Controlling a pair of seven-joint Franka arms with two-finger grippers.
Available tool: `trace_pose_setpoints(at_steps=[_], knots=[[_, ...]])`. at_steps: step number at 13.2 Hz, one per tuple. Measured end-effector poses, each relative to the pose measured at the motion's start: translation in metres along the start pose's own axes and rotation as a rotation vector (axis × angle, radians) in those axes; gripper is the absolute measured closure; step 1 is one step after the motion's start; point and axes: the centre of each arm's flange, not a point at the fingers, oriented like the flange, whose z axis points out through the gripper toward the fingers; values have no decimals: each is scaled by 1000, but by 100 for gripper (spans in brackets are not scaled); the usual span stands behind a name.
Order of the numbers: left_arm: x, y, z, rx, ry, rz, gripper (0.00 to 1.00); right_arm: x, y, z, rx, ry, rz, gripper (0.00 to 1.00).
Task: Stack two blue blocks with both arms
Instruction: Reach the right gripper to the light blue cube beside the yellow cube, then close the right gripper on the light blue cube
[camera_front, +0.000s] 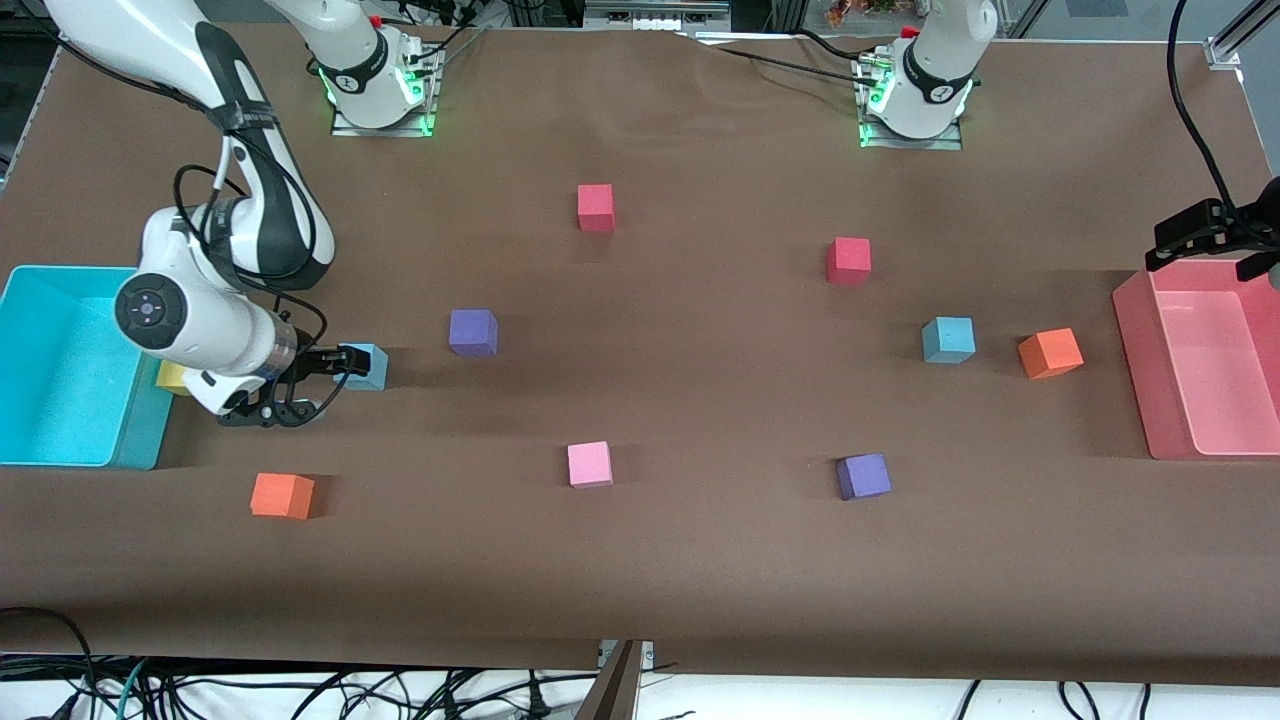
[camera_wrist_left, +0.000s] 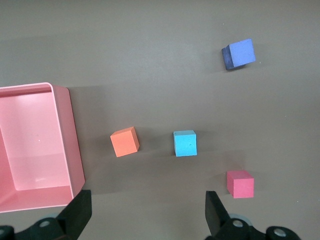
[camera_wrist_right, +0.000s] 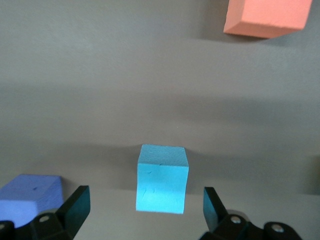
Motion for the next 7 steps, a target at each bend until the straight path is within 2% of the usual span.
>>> trace_pose_setpoints(at_steps=[7], knots=[[1,0,2,-1,-3,0,0,-5,4,57,-2,-9,7,0]])
